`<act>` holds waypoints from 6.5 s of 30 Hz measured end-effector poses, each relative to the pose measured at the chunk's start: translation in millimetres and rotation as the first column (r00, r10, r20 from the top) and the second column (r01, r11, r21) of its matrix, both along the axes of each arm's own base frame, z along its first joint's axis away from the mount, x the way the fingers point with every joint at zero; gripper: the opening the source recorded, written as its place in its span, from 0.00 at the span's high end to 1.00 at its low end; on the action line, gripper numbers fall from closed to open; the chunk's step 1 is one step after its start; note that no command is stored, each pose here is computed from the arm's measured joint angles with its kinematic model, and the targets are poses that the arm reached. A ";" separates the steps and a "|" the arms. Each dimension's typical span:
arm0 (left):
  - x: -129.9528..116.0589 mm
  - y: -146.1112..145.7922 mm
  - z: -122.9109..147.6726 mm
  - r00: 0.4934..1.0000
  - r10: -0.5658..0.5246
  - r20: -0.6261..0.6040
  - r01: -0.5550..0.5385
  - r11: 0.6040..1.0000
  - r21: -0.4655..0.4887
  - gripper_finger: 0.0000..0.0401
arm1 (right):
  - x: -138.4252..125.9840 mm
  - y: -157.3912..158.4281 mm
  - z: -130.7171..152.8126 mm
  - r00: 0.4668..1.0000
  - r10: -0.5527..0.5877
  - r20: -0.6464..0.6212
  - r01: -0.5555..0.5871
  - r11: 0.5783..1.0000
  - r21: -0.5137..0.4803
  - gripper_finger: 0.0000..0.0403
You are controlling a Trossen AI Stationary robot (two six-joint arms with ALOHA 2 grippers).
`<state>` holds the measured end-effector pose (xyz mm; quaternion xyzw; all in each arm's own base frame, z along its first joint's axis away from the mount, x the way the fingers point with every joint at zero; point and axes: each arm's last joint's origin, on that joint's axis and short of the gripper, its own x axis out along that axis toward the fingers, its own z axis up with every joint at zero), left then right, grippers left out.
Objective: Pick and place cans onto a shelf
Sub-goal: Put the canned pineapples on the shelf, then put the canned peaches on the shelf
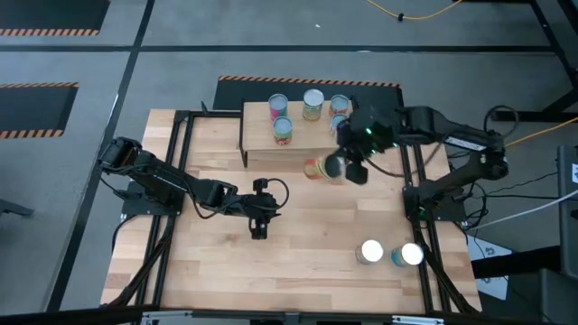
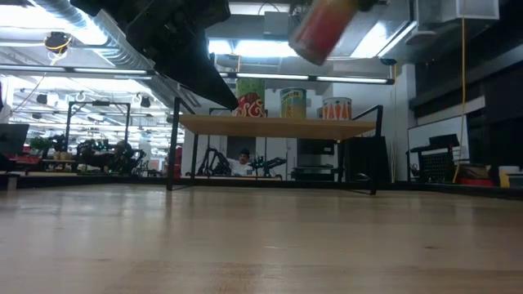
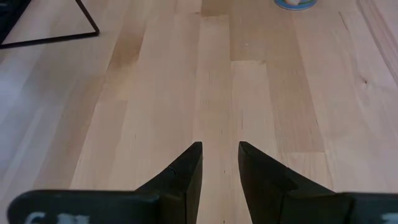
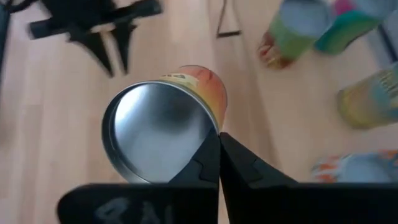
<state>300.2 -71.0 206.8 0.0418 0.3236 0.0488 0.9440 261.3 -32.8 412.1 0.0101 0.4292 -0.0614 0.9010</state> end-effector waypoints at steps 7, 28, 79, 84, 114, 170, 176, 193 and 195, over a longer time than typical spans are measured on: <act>0.0 0.0 0.0 1.000 0.000 0.000 0.000 1.000 0.000 0.76 | 30.1 -48.0 3.5 0.996 -0.055 -0.071 0.051 0.997 -0.061 0.99; 0.0 0.0 0.0 1.000 0.000 0.000 0.000 1.000 0.000 0.76 | 41.3 -149.0 -36.0 0.956 -0.218 -0.198 0.229 0.973 0.035 0.98; 0.0 -0.1 0.0 1.000 -0.001 0.000 0.001 1.000 0.000 0.76 | 41.2 -141.5 -29.5 0.965 -0.201 -0.169 0.209 0.977 0.030 0.84; 0.0 -0.1 0.1 1.000 0.000 0.000 0.000 1.000 -0.001 0.76 | 33.4 -114.1 -20.4 0.966 -0.145 -0.216 0.160 0.986 0.052 0.84; 0.0 -0.1 0.1 1.000 0.004 0.001 -0.004 1.000 -0.007 0.76 | -32.5 110.7 -101.6 0.816 -0.028 -0.578 0.019 1.000 -0.021 0.84; 0.0 -0.1 0.1 1.000 0.004 0.001 -0.004 1.000 -0.006 0.76 | -55.9 168.8 -186.8 0.773 0.198 -0.603 -0.076 0.972 0.223 0.86; 0.0 -0.1 0.1 1.000 0.004 0.001 -0.004 1.000 -0.006 0.76 | -54.7 169.5 -186.6 0.780 0.204 -0.591 -0.079 0.970 0.230 0.97; 0.1 0.0 0.1 1.000 0.000 0.000 0.000 1.000 -0.001 0.76 | -32.7 153.9 -184.6 0.832 0.270 -0.485 -0.164 0.954 0.250 0.99; 0.1 0.0 0.1 1.000 0.000 0.000 0.000 1.000 -0.001 0.76 | -26.4 147.6 -184.0 0.846 0.279 -0.455 -0.179 0.951 0.250 0.99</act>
